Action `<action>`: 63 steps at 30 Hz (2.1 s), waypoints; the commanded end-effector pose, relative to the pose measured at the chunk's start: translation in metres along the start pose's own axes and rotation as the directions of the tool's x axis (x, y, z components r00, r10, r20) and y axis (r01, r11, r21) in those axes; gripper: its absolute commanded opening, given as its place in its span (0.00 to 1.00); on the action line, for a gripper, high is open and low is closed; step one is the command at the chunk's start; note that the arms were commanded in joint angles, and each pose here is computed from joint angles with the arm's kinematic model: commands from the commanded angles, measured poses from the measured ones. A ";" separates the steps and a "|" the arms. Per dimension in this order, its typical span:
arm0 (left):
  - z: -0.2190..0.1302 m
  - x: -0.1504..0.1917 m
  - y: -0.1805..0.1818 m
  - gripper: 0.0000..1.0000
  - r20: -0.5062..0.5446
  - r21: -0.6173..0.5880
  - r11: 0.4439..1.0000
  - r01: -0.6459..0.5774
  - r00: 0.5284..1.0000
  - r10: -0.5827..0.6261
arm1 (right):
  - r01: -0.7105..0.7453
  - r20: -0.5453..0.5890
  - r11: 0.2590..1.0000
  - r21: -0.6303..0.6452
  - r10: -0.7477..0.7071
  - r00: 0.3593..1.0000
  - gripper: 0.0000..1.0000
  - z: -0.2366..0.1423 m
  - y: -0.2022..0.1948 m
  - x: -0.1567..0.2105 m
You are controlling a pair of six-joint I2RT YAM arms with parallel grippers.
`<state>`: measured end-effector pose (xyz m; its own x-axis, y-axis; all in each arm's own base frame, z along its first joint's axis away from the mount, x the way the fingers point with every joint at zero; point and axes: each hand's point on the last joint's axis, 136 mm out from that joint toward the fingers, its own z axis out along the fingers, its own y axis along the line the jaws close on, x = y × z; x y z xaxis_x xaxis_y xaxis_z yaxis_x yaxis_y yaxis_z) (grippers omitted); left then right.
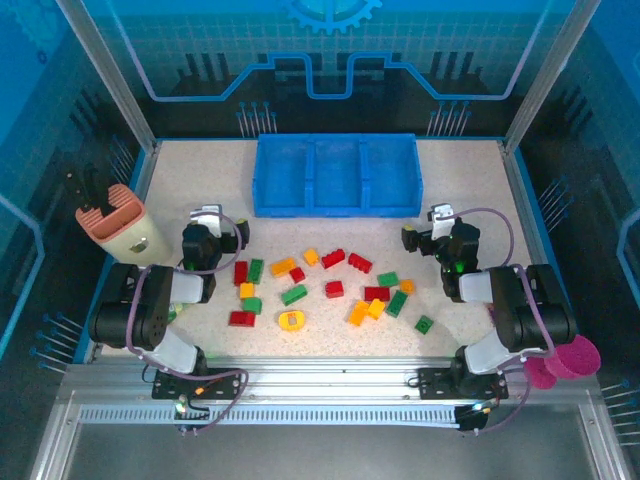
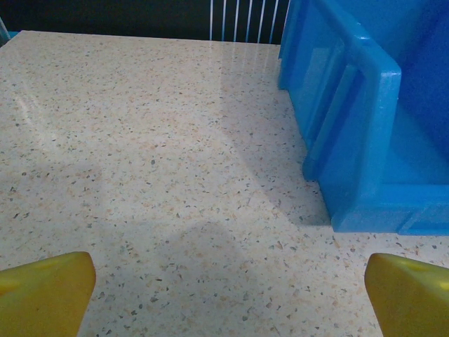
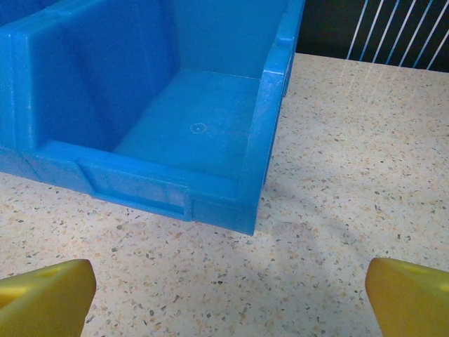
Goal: Sort the legos into containers by color
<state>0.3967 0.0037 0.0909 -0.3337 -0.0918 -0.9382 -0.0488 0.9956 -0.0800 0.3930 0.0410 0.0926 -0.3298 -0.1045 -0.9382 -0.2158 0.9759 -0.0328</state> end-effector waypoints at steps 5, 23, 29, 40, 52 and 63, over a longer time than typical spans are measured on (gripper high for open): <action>-0.001 -0.003 0.001 1.00 0.020 -0.009 1.000 0.016 1.000 -0.015 | 0.000 0.024 1.000 -0.007 0.000 1.000 1.00 0.001 0.001 -0.008; 0.001 -0.002 -0.011 0.99 0.002 0.061 0.998 -0.007 1.000 0.007 | -0.001 0.022 1.000 -0.008 0.002 1.000 1.00 0.001 0.001 -0.007; 0.000 -0.004 -0.015 0.99 0.003 0.089 0.996 -0.014 1.000 0.014 | -0.005 0.022 1.000 0.009 0.005 1.000 1.00 0.001 -0.002 -0.012; -0.086 -0.190 -0.072 0.99 -0.011 0.088 0.996 -0.022 1.000 0.023 | -0.212 -0.173 0.946 0.246 0.258 0.950 0.99 -0.110 -0.010 -0.104; -0.107 -0.190 -0.093 0.99 -0.183 0.210 0.976 -0.053 0.979 0.092 | -0.518 -0.425 0.666 0.536 0.744 0.517 0.87 -0.218 0.047 0.024; -0.099 -0.174 -0.097 0.99 -0.193 0.234 0.971 -0.050 0.976 0.097 | -0.405 -0.482 0.662 0.631 0.743 0.465 0.79 -0.236 0.074 0.092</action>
<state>0.3682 -0.0739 0.2978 -0.5187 -0.0130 -0.8549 0.1588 0.9810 -0.1113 0.1329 0.0673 0.0949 -0.8077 0.5206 -0.2766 0.4925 0.8538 0.1687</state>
